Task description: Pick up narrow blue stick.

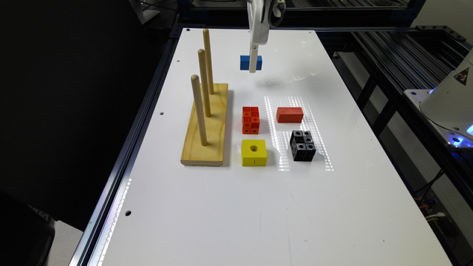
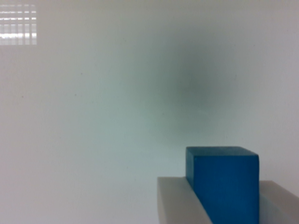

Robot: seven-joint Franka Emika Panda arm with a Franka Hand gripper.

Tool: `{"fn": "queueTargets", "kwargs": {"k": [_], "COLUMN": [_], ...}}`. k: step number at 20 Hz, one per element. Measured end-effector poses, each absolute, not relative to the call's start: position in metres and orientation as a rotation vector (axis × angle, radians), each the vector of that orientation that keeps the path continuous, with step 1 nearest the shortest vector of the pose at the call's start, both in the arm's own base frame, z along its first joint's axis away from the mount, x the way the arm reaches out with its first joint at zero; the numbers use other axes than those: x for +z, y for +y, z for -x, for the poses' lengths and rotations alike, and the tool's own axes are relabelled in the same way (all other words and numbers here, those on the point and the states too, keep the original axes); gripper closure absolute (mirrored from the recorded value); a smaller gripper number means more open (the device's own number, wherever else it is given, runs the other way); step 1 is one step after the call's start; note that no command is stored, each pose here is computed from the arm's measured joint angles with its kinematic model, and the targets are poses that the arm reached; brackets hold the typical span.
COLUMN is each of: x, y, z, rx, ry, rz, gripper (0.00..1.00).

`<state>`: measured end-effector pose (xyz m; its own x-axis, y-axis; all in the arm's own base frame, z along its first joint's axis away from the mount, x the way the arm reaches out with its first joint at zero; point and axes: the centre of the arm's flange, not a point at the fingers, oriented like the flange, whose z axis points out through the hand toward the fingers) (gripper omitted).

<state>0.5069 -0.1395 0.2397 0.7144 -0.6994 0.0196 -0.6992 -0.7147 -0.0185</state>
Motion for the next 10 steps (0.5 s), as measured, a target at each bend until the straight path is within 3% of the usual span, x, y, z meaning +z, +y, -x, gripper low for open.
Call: {"fn": "queueTargets", "kwargs": {"k": [4, 10], "x": [0.261, 0.262], "y": [-0.138, -0.126], "z": [-0.505, -0.488], "rx": [-0.027, 0.004], "ry": [1.181, 1.173], "rz": [2.903, 2.909], "gripper": [1.0, 1.0]}}
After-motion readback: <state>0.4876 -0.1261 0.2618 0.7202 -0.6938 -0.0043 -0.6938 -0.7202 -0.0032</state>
